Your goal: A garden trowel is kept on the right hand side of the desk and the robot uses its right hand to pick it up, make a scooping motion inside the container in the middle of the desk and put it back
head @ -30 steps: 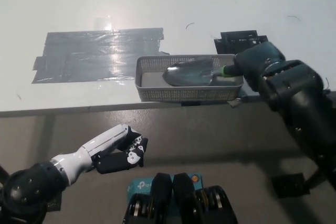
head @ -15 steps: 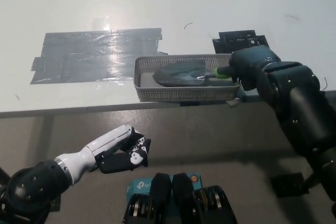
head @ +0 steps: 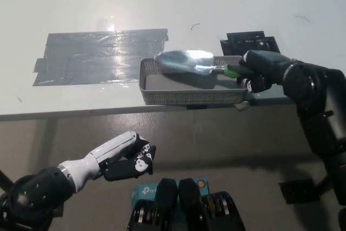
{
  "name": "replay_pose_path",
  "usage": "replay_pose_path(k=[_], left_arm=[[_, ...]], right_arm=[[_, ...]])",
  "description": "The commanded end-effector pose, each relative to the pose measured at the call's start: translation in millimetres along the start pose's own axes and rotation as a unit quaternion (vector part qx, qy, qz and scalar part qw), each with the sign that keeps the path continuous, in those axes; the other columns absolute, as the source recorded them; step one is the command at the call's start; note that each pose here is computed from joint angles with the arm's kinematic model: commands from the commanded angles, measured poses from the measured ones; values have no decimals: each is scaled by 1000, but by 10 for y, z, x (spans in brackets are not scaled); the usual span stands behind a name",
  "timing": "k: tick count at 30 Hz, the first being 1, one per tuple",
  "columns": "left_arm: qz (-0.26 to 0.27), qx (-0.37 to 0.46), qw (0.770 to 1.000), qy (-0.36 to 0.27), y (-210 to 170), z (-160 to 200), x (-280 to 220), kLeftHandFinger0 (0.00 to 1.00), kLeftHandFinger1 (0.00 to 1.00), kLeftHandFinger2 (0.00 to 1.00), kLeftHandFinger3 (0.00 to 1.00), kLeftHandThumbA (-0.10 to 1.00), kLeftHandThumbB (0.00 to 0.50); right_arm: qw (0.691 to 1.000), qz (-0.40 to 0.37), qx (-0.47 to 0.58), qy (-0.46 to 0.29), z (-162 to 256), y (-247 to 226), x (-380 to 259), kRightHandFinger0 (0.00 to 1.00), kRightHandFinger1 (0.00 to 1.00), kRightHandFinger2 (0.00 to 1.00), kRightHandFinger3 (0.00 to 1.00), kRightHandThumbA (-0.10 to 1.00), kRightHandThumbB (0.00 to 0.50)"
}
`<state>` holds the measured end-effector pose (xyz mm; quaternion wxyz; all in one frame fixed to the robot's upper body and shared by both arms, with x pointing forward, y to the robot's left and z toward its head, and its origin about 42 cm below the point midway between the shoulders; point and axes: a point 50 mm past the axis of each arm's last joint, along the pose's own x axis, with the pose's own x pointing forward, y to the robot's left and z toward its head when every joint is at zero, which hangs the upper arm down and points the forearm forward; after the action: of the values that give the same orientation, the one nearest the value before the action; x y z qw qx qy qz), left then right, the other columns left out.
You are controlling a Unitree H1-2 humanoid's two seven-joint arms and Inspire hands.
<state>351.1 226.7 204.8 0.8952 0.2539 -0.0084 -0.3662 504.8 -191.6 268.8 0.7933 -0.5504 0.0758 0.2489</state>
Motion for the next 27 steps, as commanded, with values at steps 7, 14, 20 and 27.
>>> replay_pose_path(k=[7,14,20,27], left_arm=[[-8,9,1000,-4,-26,63,-14,177,249,355,437,-79,500],[-10,7,1000,1,-11,53,-50,190,271,372,453,-100,487],[-5,5,1000,8,4,28,-92,190,272,376,446,-97,496],[-5,5,1000,9,-12,9,-122,176,262,368,441,-100,500]], right_arm=[[910,19,378,-170,16,26,8,0,1,359,281,-100,151],[921,-32,340,-190,95,-687,-242,0,80,430,294,-100,112],[935,-73,288,-196,82,-1412,-512,0,106,445,298,-100,123],[950,-111,230,-179,-118,-1861,-808,0,165,421,266,-100,189]])
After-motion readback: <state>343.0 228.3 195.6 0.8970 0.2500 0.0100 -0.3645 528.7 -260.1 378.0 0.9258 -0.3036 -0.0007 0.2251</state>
